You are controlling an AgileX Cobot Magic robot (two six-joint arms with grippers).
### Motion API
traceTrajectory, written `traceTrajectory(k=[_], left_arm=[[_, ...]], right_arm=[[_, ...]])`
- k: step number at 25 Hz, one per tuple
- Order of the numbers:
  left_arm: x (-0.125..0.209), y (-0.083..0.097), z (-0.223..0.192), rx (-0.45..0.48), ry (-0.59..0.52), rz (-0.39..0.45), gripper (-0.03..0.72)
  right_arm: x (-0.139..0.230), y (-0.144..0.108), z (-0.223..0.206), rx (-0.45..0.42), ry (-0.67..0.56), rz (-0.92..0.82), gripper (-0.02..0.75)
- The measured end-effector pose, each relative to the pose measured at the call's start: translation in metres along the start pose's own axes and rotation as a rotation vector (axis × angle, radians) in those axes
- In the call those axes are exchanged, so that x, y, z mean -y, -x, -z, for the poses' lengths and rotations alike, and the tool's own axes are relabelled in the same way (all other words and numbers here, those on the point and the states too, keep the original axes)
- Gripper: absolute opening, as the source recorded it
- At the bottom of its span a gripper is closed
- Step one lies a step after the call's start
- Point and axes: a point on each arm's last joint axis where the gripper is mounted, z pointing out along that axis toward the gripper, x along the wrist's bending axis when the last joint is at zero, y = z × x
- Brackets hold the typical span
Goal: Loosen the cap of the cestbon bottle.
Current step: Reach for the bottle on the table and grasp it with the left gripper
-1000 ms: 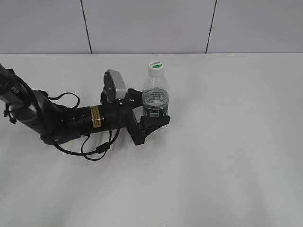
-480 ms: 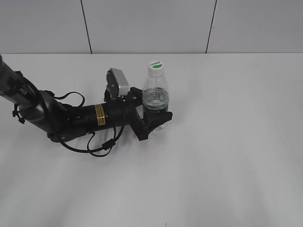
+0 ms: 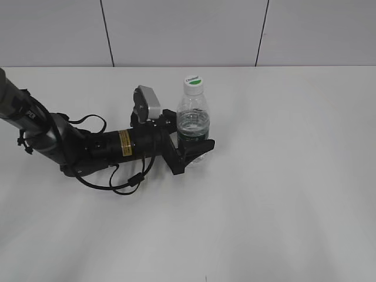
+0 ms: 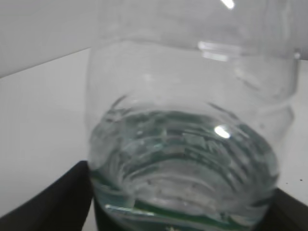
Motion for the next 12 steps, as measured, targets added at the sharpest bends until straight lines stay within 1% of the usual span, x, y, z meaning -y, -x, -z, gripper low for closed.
traceTrajectory(k=[2, 5, 8, 12], left_arm=[[0.0000, 0.0001, 0.0000, 0.001, 0.000, 0.000, 0.520], [0.0000, 0.0003, 0.0000, 0.003, 0.000, -0.001, 0.488], [0.0001, 0.0015, -0.0006, 0.011, -0.001, -0.003, 0.413], [0.0001, 0.0015, -0.0006, 0.011, -0.001, -0.003, 0.409]], right_arm=[[0.0000, 0.0000, 0.0000, 0.000, 0.000, 0.000, 0.534], [0.0000, 0.0000, 0.0000, 0.000, 0.000, 0.000, 0.534], [0.0000, 0.0000, 0.0000, 0.000, 0.000, 0.000, 0.534], [0.0000, 0.0000, 0.0000, 0.000, 0.000, 0.000, 0.534]])
